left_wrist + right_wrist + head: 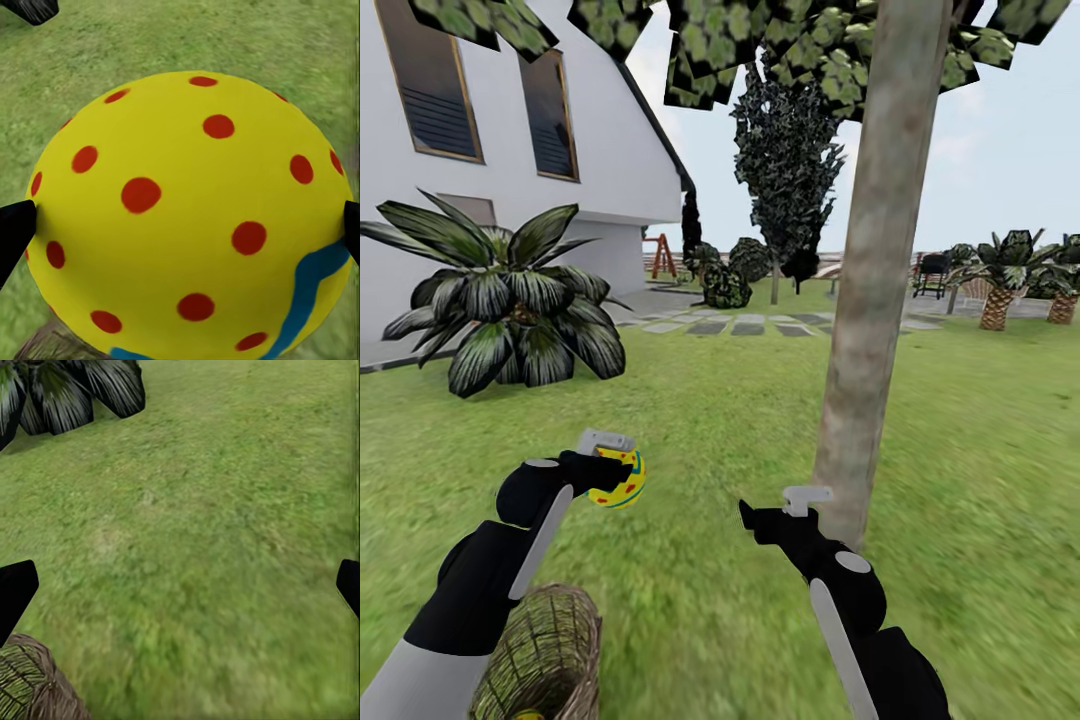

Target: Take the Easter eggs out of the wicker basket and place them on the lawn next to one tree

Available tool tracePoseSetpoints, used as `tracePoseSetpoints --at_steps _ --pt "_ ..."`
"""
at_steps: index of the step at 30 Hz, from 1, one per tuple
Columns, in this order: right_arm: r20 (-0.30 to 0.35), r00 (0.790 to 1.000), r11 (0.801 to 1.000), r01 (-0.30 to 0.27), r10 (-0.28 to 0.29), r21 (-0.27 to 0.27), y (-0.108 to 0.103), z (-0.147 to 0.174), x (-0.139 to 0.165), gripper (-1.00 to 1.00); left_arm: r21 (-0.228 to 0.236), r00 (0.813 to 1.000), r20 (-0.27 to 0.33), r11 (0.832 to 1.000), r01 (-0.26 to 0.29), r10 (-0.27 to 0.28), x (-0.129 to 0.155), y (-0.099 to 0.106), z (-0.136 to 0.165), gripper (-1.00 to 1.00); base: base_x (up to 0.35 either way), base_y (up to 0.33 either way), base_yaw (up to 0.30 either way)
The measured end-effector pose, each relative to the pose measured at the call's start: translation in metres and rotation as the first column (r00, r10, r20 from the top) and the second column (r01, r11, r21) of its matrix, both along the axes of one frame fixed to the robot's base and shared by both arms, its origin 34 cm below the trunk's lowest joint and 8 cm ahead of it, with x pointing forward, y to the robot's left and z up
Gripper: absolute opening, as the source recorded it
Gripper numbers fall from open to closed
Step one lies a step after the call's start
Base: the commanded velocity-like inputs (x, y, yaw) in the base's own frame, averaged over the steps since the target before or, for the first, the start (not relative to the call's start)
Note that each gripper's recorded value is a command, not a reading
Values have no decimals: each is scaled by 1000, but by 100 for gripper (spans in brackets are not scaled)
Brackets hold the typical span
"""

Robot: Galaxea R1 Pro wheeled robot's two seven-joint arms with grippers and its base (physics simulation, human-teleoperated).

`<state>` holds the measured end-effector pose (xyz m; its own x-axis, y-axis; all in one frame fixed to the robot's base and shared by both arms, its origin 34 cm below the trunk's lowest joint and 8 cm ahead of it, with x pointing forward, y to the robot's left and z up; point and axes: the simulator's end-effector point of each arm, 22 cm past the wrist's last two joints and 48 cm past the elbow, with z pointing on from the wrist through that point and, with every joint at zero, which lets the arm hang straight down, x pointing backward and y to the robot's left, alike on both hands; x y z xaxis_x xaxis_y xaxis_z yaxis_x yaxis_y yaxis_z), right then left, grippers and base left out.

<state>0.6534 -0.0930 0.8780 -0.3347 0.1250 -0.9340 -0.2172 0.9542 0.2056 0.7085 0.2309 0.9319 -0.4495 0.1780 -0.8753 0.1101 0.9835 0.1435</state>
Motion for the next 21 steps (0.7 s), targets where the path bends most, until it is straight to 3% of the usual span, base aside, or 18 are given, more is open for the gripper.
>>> tracePoseSetpoints --at_steps 21 --pt "18 1000 1000 1 -1 0 0 49 1 100 3 1000 18 1000 -2 2 1 1 49 -100 0 0 -256"
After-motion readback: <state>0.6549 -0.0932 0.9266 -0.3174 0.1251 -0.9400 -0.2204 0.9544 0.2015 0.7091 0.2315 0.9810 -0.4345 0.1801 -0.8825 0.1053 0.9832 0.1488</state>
